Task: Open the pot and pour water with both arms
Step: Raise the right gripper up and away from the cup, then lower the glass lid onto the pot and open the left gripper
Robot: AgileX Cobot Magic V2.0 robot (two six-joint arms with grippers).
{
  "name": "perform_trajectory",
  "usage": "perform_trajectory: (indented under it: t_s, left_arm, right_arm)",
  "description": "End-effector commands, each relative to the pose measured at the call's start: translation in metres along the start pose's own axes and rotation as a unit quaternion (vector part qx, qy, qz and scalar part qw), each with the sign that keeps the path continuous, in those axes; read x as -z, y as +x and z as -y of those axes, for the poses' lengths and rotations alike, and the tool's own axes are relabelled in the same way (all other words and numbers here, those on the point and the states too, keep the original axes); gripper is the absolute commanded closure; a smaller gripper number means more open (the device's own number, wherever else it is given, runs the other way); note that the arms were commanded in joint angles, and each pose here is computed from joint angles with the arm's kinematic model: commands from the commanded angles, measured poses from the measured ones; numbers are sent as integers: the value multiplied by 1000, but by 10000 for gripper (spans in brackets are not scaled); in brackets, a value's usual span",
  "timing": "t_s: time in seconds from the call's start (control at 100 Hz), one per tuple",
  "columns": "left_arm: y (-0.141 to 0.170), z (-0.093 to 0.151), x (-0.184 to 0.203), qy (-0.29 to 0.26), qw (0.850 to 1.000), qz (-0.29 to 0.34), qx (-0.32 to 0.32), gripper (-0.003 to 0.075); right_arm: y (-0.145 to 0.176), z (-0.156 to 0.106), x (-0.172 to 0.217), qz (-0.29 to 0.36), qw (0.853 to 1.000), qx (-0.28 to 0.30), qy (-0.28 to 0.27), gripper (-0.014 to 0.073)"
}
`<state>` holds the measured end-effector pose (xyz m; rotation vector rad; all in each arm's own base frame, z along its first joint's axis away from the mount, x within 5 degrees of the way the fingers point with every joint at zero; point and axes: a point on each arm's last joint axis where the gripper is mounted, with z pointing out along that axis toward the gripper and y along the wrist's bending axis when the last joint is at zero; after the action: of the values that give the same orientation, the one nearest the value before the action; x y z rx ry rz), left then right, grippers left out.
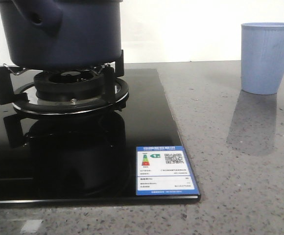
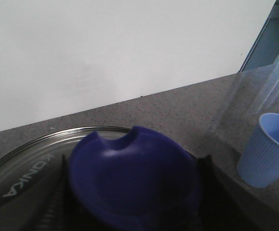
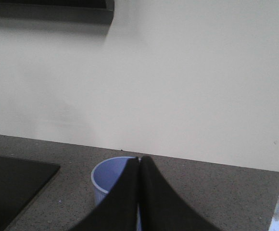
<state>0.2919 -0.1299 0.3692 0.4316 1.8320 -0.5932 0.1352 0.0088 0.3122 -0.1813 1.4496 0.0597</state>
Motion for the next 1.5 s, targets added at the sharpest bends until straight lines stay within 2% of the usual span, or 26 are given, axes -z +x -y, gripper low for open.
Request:
perform_trajectory:
  t_s: [0.0,0.51,0.58,0.71,0.86,1.03,1.21,1.31,1.38,1.45,1.49]
  left_arm:
    - [-20,5,8,-7,999,43,8,323]
    - [-16,4,4,-1,999,32,8,313]
    - [-15,5,4,4,1000,29,8,265]
    - [-15,5,4,6,1000,28,7,107]
    - [-16,7,6,9,999,30,7,90]
    - [-31,14,30,9,998,65,-3,90]
    - [-52,18,74,-15,992,122,-38,94]
    - [-60,17,96,-35,987,146,-58,134]
    - [-65,16,112,-51,983,164,-66,216]
    - [-69,14,127,-67,979,180,-69,358]
    - [-71,14,136,-74,977,189,-73,468]
  right_arm:
    - [-15,0,-1,37,999,-5,-6,666]
    - [-15,0,-1,37,999,-5,-6,666]
    - [-15,0,-1,37,999,-5,-6,666]
    - [-15,0,-1,37,999,-5,-6,666]
    - [-15,0,-1,37,999,-5,-6,666]
    - [-15,0,-1,37,999,-5,-6,666]
    - [-15,0,-1,37,999,-5,-6,666]
    - [-16,0,-1,39,999,-5,-8,666]
    - [-16,0,-1,39,999,-6,-8,666]
    - [-15,0,-1,35,999,-5,-7,666]
    - [-14,0,-1,31,999,-9,-5,666]
